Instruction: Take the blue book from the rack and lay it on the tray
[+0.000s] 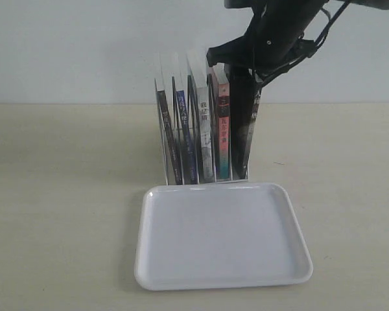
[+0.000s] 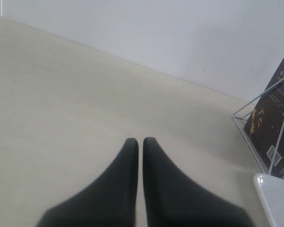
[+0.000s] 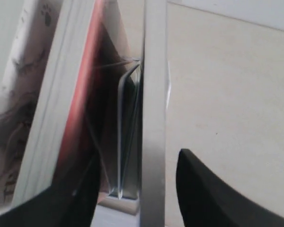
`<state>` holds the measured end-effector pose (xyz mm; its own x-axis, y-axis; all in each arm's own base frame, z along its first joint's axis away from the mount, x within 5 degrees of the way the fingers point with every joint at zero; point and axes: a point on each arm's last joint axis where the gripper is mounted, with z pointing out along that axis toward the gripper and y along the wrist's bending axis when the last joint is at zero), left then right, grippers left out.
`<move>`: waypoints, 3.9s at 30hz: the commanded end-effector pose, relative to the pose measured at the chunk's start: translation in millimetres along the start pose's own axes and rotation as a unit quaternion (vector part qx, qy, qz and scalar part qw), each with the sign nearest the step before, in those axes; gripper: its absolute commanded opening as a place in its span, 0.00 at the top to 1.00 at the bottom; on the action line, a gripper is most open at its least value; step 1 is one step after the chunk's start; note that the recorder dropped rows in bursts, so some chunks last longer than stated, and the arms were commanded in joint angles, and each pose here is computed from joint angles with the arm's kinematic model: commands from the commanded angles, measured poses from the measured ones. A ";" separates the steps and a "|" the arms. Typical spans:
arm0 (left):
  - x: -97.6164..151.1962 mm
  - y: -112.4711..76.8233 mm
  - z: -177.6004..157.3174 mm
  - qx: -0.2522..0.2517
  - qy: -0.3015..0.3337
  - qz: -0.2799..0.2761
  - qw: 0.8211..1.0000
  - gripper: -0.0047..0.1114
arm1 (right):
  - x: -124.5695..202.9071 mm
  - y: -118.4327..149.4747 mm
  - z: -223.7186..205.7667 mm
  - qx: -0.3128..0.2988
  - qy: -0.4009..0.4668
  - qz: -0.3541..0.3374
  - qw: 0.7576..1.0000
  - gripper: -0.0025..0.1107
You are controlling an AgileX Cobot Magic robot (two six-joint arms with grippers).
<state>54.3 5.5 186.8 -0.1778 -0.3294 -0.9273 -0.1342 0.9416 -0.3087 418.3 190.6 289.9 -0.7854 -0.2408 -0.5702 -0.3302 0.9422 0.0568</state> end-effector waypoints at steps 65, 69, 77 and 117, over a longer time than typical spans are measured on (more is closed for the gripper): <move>-0.4 -0.1 0.0 0.002 -0.006 0.002 1.000 0.92 | -8.0 148.5 -9.7 -0.016 0.009 -0.083 0.996 0.59; -0.4 -0.1 0.0 0.002 -0.006 0.002 1.000 0.92 | -5.2 147.6 -2.7 -0.006 0.020 -0.076 0.997 0.59; -0.4 -0.1 0.0 0.002 -0.006 0.002 1.000 0.92 | 1.3 146.3 20.6 0.020 0.038 -0.069 0.997 0.66; -0.4 -0.1 0.0 0.002 -0.006 0.002 1.000 0.92 | -21.6 133.7 -55.9 0.024 -0.043 -0.048 0.998 0.98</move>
<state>54.3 5.5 186.8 -0.1778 -0.3294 -0.9273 -0.1342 0.9416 -0.3087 361.6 311.0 344.9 -0.7343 -0.3216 -0.5979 -0.3752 0.9262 -0.0374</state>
